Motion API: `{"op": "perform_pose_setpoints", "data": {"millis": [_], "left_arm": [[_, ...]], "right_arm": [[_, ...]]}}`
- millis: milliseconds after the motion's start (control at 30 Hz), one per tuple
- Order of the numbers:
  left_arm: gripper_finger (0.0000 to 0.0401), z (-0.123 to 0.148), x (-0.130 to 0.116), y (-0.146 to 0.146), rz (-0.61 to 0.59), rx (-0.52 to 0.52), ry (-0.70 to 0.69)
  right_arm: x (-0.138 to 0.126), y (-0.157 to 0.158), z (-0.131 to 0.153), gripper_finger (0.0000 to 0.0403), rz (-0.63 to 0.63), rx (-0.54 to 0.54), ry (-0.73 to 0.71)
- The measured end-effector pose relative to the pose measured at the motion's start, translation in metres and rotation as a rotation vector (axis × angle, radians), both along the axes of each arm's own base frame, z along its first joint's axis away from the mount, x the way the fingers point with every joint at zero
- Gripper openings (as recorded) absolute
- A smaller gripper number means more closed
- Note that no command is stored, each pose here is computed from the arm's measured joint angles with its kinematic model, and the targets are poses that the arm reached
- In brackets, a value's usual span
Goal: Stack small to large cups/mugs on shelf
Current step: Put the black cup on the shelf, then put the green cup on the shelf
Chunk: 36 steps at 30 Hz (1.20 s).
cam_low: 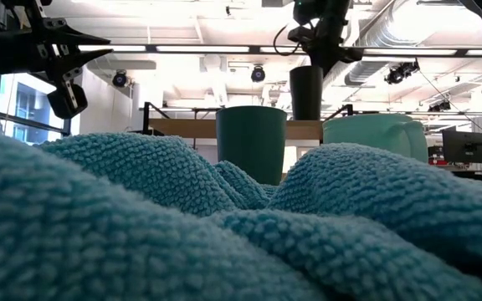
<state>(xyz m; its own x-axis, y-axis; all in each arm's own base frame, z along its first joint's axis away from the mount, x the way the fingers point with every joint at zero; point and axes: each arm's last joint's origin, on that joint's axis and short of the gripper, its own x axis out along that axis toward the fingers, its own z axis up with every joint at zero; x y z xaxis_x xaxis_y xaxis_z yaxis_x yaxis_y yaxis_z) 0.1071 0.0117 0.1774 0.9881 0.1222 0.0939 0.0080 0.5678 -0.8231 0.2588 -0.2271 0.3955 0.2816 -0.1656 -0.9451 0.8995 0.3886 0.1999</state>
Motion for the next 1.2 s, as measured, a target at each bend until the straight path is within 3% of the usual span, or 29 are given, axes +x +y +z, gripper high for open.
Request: {"op": "perform_pose_setpoints", "data": {"millis": [933, 1200], "left_arm": [[0.003, 0.0, 0.0, 0.0, 0.0, -0.002, 0.0], [0.003, 0.0, 0.0, 0.0, 0.0, -0.002, 0.0]], "right_arm": [[0.003, -0.002, 0.002, 0.0051, 0.035, -0.022, -0.041], [-0.001, 0.002, 0.023, 0.0051, 0.044, -0.071, -0.094]]}}
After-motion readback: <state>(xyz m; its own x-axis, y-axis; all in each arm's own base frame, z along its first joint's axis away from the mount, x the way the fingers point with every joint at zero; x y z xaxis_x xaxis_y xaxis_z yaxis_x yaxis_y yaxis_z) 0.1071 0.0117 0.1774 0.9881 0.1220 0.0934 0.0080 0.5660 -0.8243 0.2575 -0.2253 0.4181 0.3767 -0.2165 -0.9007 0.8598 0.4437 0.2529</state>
